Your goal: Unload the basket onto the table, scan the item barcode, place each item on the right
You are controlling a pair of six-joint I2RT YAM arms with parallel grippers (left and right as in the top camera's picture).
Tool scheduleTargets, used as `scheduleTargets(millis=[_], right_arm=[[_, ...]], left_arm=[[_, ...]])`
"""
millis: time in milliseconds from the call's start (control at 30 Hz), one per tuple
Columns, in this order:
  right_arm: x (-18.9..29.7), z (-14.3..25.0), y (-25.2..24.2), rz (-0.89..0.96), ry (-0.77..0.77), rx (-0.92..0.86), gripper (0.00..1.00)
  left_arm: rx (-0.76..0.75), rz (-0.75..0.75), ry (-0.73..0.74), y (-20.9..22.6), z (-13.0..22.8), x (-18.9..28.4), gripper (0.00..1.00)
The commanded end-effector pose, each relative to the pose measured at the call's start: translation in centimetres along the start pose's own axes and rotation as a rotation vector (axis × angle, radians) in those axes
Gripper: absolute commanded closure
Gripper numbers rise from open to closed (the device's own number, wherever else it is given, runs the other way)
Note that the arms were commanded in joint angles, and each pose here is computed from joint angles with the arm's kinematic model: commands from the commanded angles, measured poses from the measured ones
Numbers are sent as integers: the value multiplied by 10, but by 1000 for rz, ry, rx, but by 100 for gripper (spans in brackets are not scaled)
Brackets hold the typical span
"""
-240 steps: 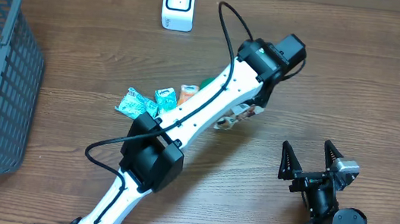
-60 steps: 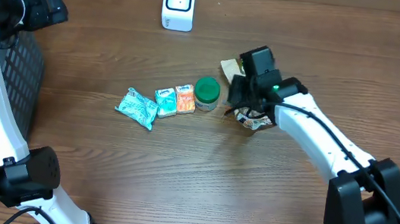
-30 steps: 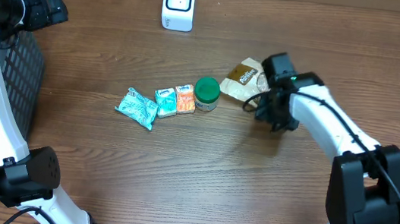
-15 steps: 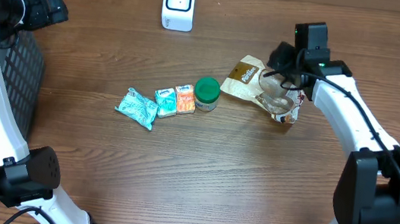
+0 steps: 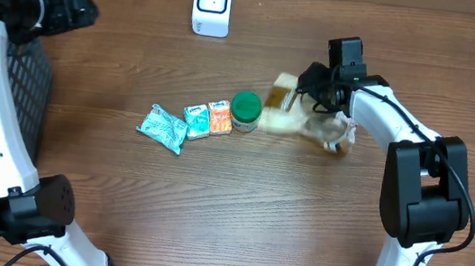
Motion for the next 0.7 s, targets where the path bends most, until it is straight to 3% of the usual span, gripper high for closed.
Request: scheduleTargets(millis=[0,200,433,667], right_arm=[[4,16,15,-101,114,76,43],[38,26,-14,-25,227,49,42],[146,23,-52,94,211,-87,34],[159,62,-92,299,385,-157,33]], left_arm=[[-98,50,50,-22,9,-14,10],[-184,36,89,-42,22,-28,8],[-340,68,173,-81,44,-57,11],[-476,59,278,-112,69,-103,18]])
Point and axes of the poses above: each gripper's point midway between its finger pads, its own x axis back along the fingers, its own y axis along the line the jaws close on, z = x × y, the point moved 6 cm from there along x, back along the fingers, and after that the axes turned 9 degrees about x, right-handed, at the moved point
